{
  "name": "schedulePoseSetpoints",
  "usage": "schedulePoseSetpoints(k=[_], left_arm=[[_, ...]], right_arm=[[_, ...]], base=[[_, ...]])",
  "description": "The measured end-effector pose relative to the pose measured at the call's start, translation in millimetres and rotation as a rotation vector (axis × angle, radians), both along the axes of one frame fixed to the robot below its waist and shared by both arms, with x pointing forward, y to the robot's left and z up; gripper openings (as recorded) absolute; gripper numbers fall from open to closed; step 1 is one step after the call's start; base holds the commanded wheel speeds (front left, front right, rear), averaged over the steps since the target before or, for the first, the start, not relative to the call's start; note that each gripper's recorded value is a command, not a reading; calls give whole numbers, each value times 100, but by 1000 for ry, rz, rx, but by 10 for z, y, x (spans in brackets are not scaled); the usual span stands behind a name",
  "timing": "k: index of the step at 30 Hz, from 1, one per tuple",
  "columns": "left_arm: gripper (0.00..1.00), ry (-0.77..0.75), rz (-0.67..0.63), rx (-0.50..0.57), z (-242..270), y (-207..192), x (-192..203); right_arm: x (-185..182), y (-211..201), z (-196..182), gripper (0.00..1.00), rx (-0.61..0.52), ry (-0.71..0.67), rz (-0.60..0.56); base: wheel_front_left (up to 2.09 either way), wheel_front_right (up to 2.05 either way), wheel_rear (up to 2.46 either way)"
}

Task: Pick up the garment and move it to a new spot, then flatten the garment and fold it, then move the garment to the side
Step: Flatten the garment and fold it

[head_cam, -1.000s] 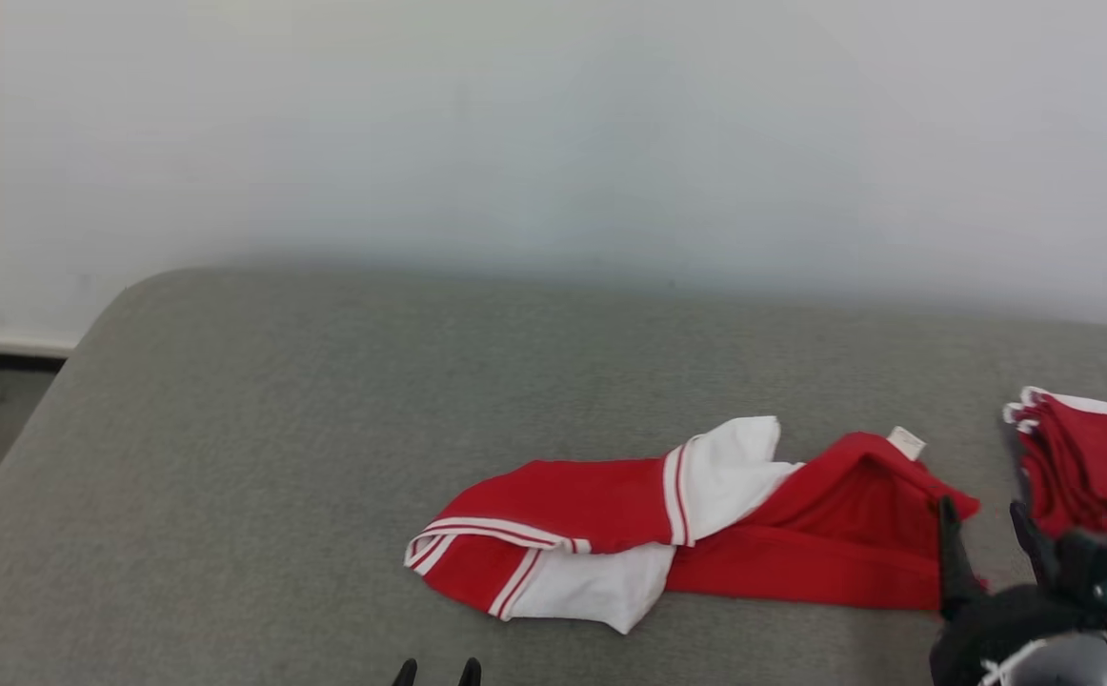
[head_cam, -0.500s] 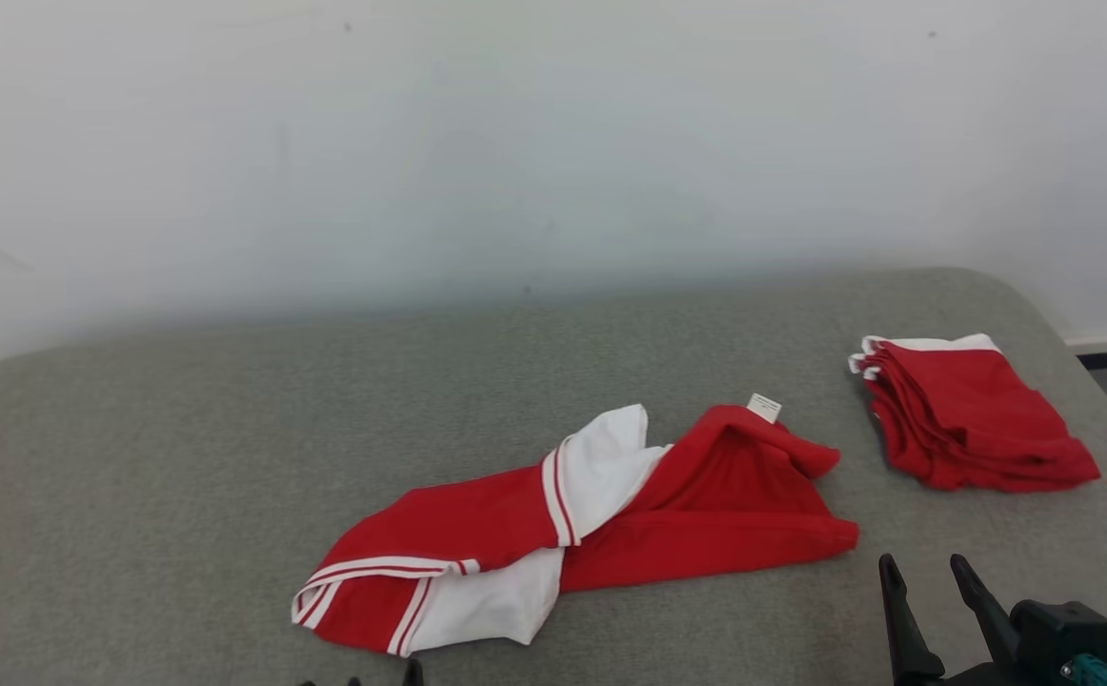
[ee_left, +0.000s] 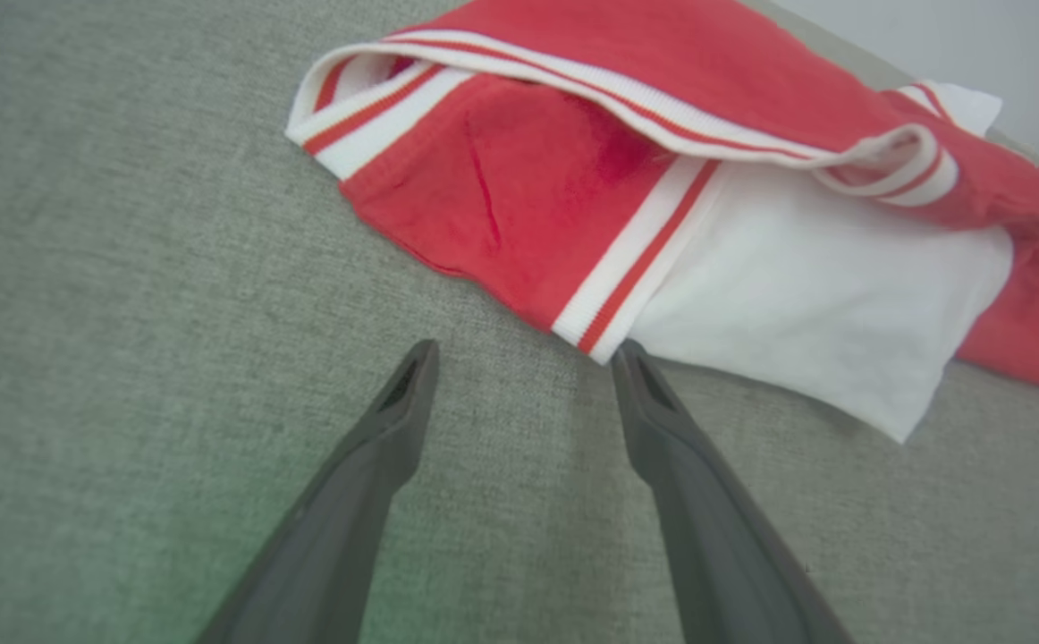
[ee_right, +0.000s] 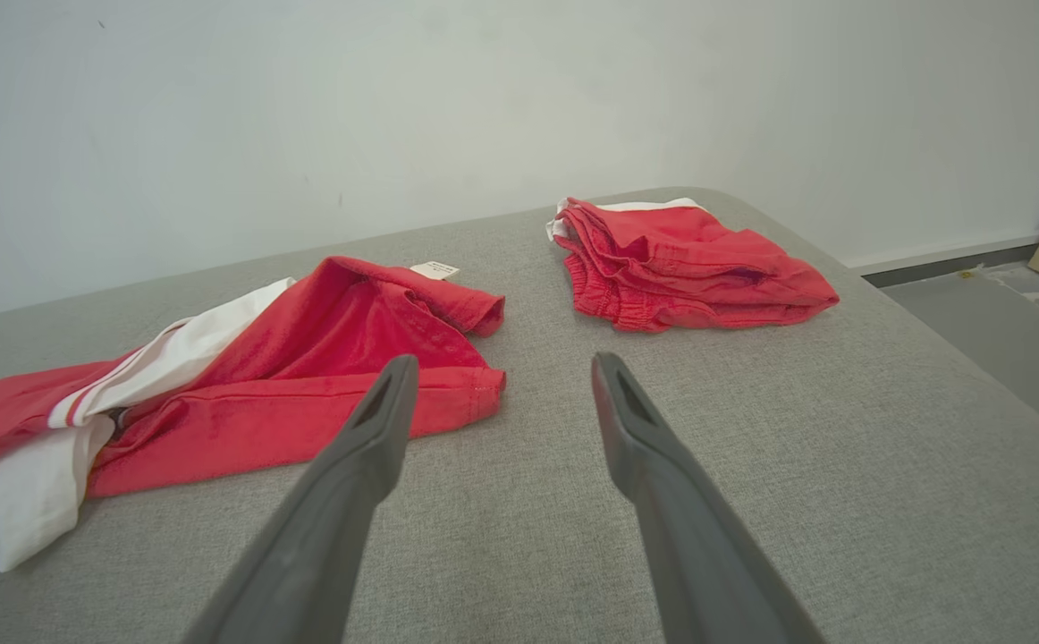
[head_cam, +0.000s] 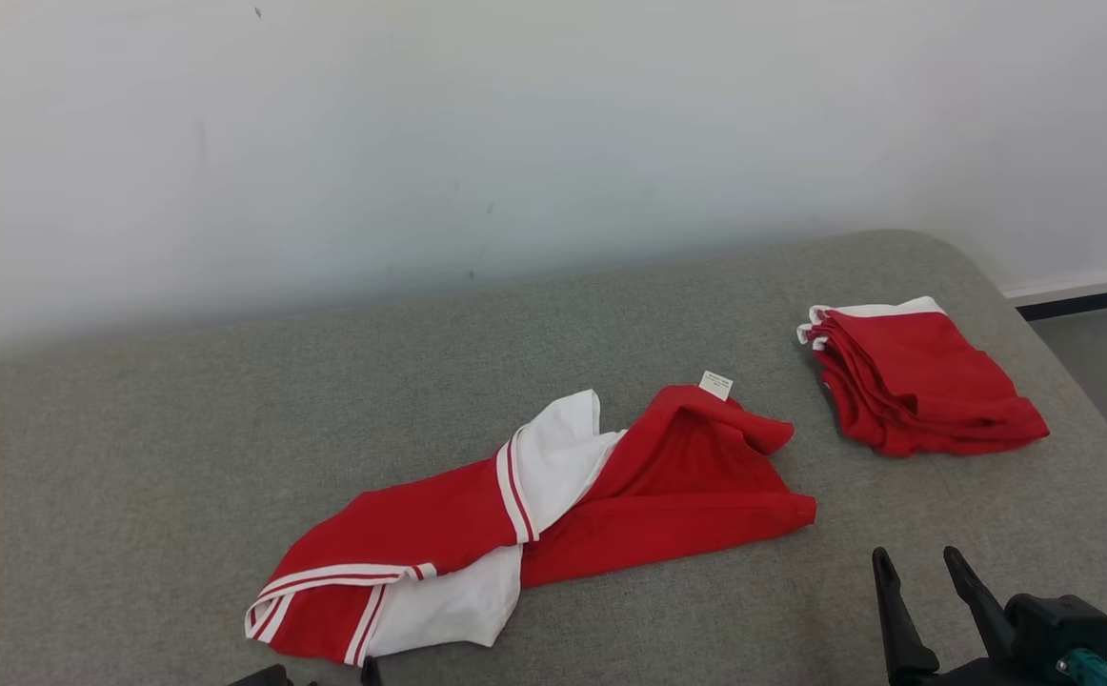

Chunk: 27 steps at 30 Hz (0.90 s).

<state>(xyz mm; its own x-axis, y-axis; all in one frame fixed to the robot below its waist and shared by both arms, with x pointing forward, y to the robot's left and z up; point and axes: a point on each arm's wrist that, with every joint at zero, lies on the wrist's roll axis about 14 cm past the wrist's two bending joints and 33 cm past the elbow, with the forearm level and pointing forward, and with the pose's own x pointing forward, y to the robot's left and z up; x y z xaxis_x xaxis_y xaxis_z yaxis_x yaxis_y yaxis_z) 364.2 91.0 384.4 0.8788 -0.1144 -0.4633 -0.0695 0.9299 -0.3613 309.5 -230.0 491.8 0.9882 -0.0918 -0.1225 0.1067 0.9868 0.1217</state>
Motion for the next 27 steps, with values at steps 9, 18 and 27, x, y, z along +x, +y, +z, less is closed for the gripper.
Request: schedulePoseSetpoints(k=[9,18,27], left_arm=[[0,-81,23,-42,164,87,183],[0,-169,143,31,369,637,325],[0,-231,134,29,553,639,324]], right_arm=[[20,-19,3,100,-1,-3,-4],[72,75,-31,100,9,4,27],[100,127,-74,100,14,14,45]], base=[[0,0,0],[0,0,0],[0,0,0]])
